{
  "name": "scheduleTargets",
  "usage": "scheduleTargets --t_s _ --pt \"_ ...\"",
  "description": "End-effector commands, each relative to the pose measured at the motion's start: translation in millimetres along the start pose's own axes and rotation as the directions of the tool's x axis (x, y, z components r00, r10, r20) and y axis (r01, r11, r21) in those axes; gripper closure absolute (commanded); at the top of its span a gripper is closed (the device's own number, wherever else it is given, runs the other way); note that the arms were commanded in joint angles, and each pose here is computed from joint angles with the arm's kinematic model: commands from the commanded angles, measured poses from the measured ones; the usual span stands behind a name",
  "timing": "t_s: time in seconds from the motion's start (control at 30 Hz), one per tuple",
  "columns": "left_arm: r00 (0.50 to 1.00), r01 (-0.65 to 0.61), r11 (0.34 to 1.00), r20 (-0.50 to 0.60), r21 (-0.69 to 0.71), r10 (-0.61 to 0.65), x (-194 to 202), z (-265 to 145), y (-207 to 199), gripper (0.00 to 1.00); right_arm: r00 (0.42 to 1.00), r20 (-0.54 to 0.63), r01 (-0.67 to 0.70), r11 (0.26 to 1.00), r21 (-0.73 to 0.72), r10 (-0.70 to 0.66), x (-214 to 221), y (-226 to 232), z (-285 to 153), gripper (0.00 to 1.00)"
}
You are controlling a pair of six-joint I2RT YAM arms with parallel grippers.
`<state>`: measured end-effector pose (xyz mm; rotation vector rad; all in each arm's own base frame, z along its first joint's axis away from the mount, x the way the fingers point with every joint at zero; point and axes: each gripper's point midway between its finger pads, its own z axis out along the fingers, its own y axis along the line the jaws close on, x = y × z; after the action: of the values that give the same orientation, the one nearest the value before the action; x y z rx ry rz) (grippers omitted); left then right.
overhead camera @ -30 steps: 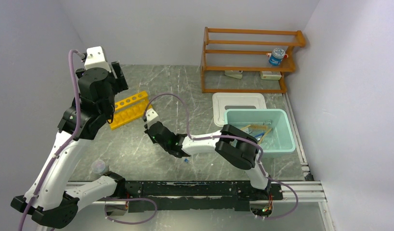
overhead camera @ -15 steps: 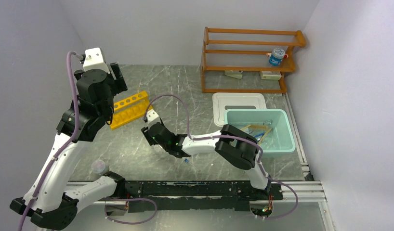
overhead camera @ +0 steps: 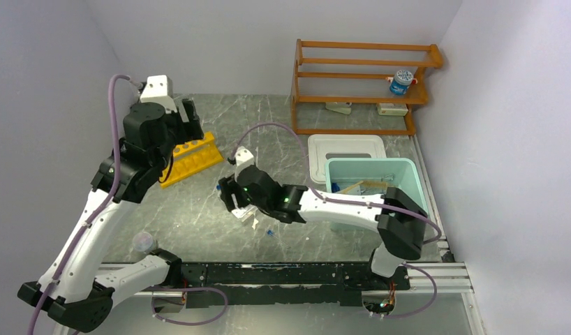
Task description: Organize the chemistry lab equipment
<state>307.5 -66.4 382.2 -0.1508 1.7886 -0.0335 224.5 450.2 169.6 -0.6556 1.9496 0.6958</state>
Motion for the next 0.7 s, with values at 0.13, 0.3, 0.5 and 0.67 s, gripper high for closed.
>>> scheduleTargets --t_s 0.13,0.3,0.5,0.67 --pt "0.988 0.083 0.957 -0.151 0.279 -0.042 59.9 -9.4 -46.3 0.14 0.889 -0.453 0.040 0.976 0.212 0.062 132.7 -66.8 -80.0 0.40" --pt "0.984 0.108 0.928 -0.172 0.356 -0.048 79.2 -16.7 -55.9 0.16 0.815 -0.577 0.114 0.960 0.256 0.057 168.7 -88.5 -113.0 0.48" --pt "0.983 0.134 0.905 -0.166 0.403 -0.072 85.2 -22.7 -61.6 0.16 0.786 -0.618 0.120 0.972 0.200 0.030 183.0 -79.6 -111.6 0.49" --pt "0.984 0.137 0.908 -0.159 0.396 -0.079 82.1 -25.1 -59.1 0.17 0.768 -0.640 0.140 0.979 0.151 -0.011 192.8 -69.7 -104.3 0.52"
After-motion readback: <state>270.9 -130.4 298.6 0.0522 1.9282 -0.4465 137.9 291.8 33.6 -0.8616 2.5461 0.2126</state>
